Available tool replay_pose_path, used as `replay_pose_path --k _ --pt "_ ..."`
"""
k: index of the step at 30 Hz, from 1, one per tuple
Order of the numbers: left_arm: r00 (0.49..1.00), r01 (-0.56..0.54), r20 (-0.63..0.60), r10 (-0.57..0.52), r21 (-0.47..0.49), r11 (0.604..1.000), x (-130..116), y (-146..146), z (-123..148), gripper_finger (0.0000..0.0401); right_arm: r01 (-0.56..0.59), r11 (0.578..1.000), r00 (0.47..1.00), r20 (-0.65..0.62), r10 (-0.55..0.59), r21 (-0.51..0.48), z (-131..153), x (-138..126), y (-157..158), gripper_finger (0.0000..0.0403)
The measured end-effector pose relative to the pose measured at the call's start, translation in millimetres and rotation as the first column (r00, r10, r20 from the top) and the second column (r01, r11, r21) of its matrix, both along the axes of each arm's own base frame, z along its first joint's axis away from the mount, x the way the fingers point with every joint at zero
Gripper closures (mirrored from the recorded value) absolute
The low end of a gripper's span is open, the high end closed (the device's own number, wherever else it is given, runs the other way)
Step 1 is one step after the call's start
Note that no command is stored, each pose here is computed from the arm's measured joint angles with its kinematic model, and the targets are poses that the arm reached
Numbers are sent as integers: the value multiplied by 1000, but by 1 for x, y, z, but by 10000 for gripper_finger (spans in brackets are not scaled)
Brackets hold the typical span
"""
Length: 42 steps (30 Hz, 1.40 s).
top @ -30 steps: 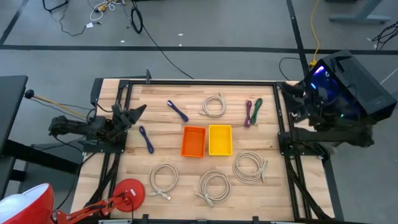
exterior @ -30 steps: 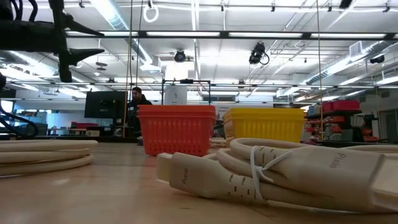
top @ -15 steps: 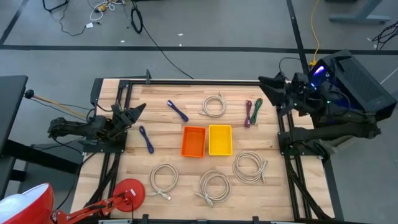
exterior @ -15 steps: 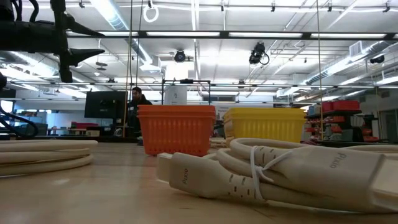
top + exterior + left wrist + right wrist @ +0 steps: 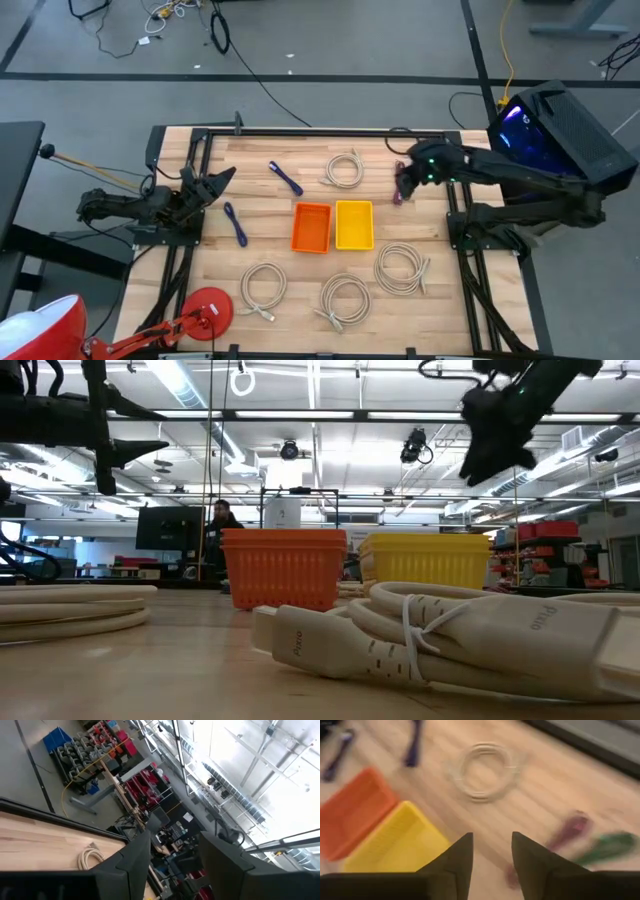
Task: Pick & Place USB Port
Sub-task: Put the pink charger cable into the orange basket
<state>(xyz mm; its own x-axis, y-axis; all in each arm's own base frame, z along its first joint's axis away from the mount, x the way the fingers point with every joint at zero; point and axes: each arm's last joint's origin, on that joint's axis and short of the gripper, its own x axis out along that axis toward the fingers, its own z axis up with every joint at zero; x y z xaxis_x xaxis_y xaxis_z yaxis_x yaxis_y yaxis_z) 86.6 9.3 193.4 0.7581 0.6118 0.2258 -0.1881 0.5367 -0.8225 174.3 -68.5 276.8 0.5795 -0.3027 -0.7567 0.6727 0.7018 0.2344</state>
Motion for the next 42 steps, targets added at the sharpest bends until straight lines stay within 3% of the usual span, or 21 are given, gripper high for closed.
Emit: replay_pose_path --k 5,10,15,21,29,42 --pt "1000 0 0 0 0 1000 0 0 0 224 -11 1000 994 -109 12 5 -49 11 -22 266" --pt "1000 0 0 0 0 1000 0 0 0 224 -16 994 988 -153 32 104 -86 10 -42 237" --pt "1000 0 0 0 0 1000 0 0 0 224 4 991 982 -190 22 137 -99 5 -58 199" --pt "1000 0 0 0 0 1000 0 0 0 224 51 993 965 -260 -21 109 -107 -3 -72 170" --pt "1000 0 -5 0 1 1000 0 0 0 224 111 983 938 -341 -55 147 -118 -15 -83 170" --pt "1000 0 -19 0 2 1000 1 0 -2 224 101 974 927 -374 -18 203 -139 3 -77 172"
